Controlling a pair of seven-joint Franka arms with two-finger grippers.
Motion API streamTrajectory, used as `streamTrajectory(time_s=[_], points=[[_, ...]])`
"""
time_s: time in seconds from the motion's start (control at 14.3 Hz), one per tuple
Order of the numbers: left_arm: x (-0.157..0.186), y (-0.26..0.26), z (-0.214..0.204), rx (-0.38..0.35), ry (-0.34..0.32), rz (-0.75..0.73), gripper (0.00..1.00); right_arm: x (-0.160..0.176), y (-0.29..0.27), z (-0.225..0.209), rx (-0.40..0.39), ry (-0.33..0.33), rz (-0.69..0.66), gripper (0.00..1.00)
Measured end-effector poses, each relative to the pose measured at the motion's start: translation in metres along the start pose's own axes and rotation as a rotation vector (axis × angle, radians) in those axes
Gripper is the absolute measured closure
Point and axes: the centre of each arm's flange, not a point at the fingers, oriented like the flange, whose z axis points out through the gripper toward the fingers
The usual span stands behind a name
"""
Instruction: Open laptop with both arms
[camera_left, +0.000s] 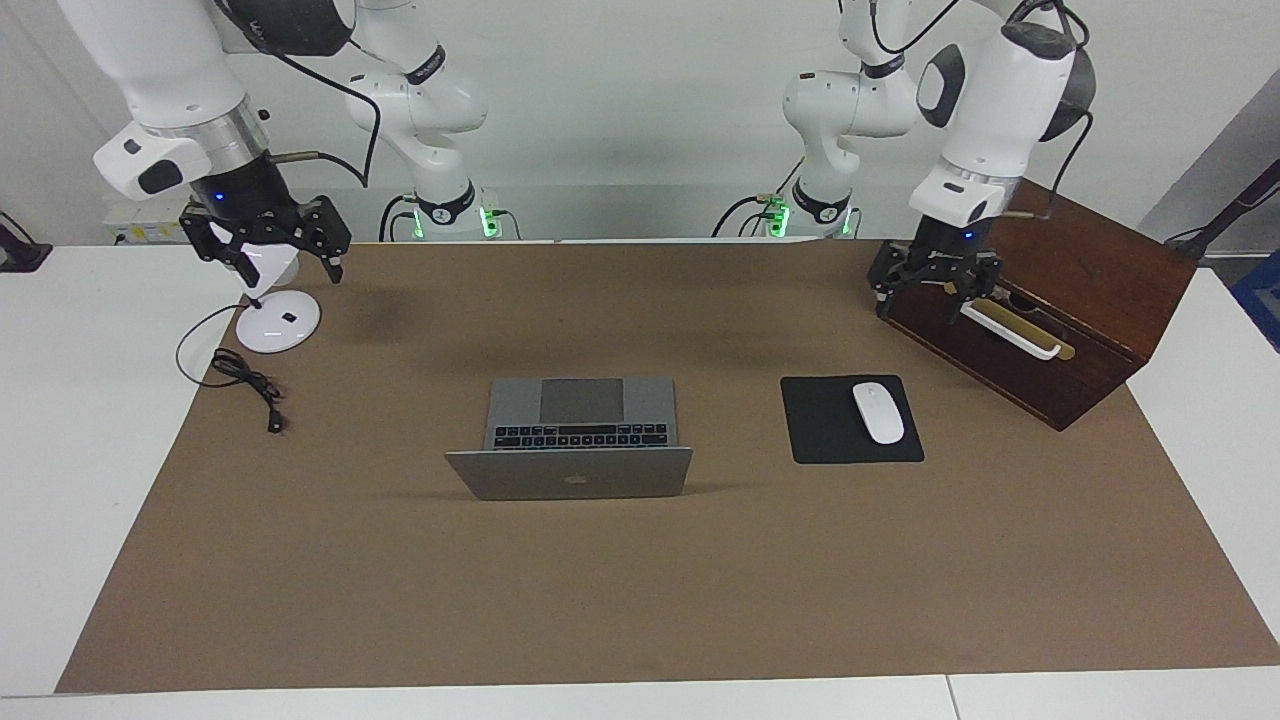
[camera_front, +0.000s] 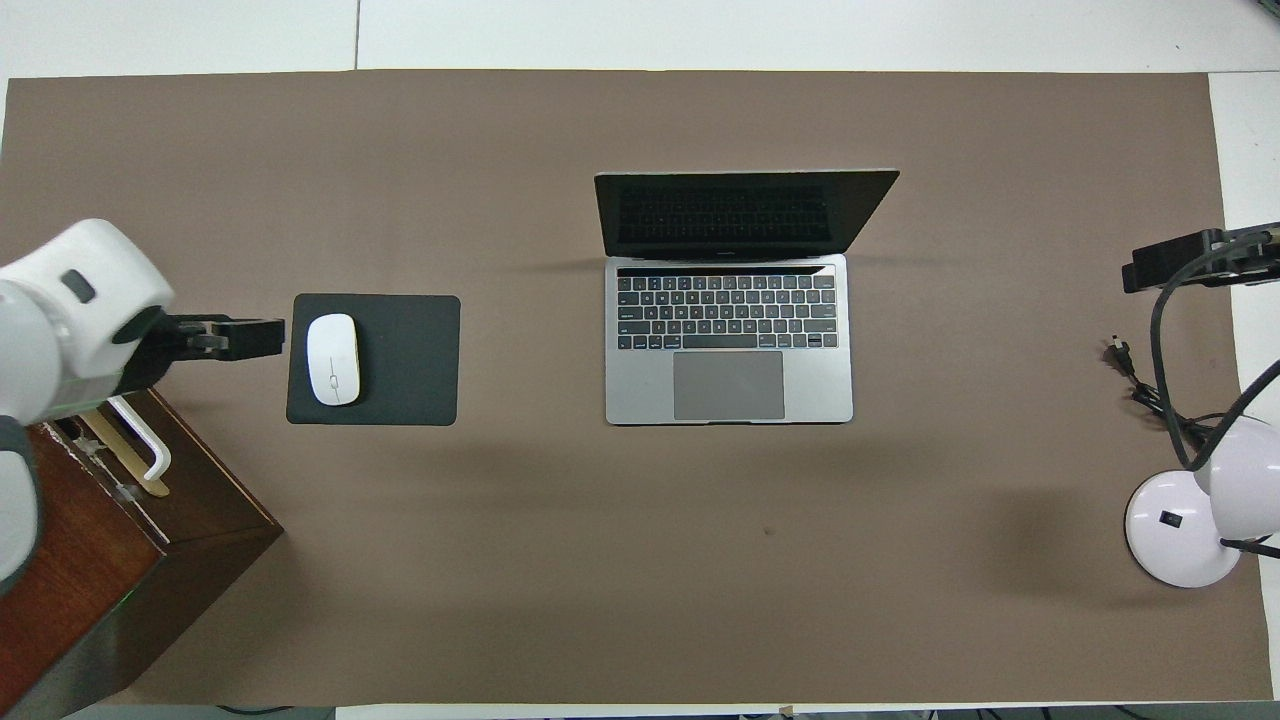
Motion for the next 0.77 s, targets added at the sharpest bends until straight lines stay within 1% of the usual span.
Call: streamTrajectory(time_s=[0.14, 0.28, 0.63, 0.77], points=[[0.006, -0.02, -0.023, 0.009, -0.018, -0.039, 0.0, -0.003, 0.0, -0.002, 0.0, -0.01, 0.001, 0.0], [0.013, -0.03, -0.038, 0.015, -0.036, -0.058, 0.0, -0.006, -0.002, -0.001, 0.002, -0.038, -0.003, 0.0], [0.036, -0.03, -0.055, 0.018, -0.101, -0.058, 0.0, -0.009, 0.0, -0.001, 0.003, -0.055, 0.001, 0.0], [0.039, -0.029, -0.061, 0.018, -0.142, -0.057, 0.0, -0.009, 0.002, 0.0, 0.003, -0.06, 0.004, 0.0]])
